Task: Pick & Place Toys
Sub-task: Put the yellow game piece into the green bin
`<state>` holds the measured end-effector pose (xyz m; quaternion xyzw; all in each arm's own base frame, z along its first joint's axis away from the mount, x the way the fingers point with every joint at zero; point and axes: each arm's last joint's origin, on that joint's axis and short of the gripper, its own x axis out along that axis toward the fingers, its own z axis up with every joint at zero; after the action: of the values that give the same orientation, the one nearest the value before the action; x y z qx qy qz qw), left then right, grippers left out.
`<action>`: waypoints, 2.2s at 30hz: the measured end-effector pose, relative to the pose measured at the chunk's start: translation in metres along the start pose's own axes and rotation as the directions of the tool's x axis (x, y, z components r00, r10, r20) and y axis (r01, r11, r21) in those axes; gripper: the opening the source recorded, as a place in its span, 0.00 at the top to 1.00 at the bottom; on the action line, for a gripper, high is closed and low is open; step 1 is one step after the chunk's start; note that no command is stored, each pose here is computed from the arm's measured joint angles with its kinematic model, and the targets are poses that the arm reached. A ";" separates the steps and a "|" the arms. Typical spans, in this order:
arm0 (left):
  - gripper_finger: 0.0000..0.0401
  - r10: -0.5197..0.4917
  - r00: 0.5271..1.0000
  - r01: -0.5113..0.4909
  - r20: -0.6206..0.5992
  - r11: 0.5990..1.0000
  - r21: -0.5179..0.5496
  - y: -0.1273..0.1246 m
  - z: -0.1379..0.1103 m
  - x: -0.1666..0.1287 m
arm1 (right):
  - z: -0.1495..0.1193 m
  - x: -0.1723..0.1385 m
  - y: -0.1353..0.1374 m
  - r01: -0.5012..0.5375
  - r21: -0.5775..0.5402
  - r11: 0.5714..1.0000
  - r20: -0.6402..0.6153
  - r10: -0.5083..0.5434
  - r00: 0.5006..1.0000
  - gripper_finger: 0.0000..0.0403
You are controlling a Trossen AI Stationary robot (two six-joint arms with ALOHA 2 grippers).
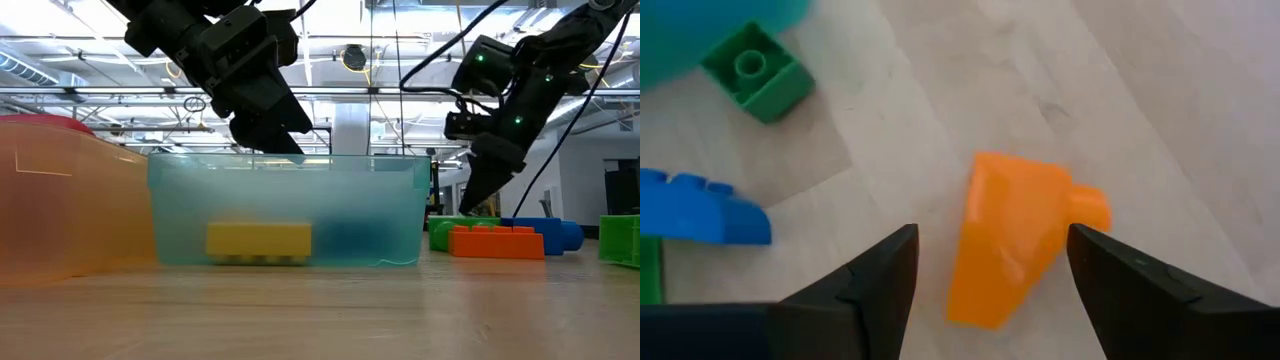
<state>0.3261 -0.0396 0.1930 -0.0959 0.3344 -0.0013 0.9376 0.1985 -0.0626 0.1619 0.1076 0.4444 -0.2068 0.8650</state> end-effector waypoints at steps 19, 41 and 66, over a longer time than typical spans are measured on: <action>0.02 -0.002 1.000 0.002 0.013 1.000 0.000 0.000 0.001 0.000 | -0.005 0.023 0.006 0.003 -0.014 1.000 -0.072 -0.004 0.997 0.38; 0.02 0.001 1.000 -0.001 0.020 1.000 0.000 0.000 0.002 0.000 | 0.003 0.033 0.004 -0.003 -0.129 0.992 -0.007 0.002 1.000 0.77; 0.02 0.171 0.889 -0.095 0.425 0.976 -0.196 0.014 0.039 -0.001 | 0.024 -0.045 0.082 0.324 -0.508 0.798 0.568 0.028 0.823 0.77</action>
<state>0.3492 -0.0192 0.2206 -0.1500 0.1187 0.1133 0.9750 0.2296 0.0137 0.2128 -0.2638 0.2263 -0.1521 0.9252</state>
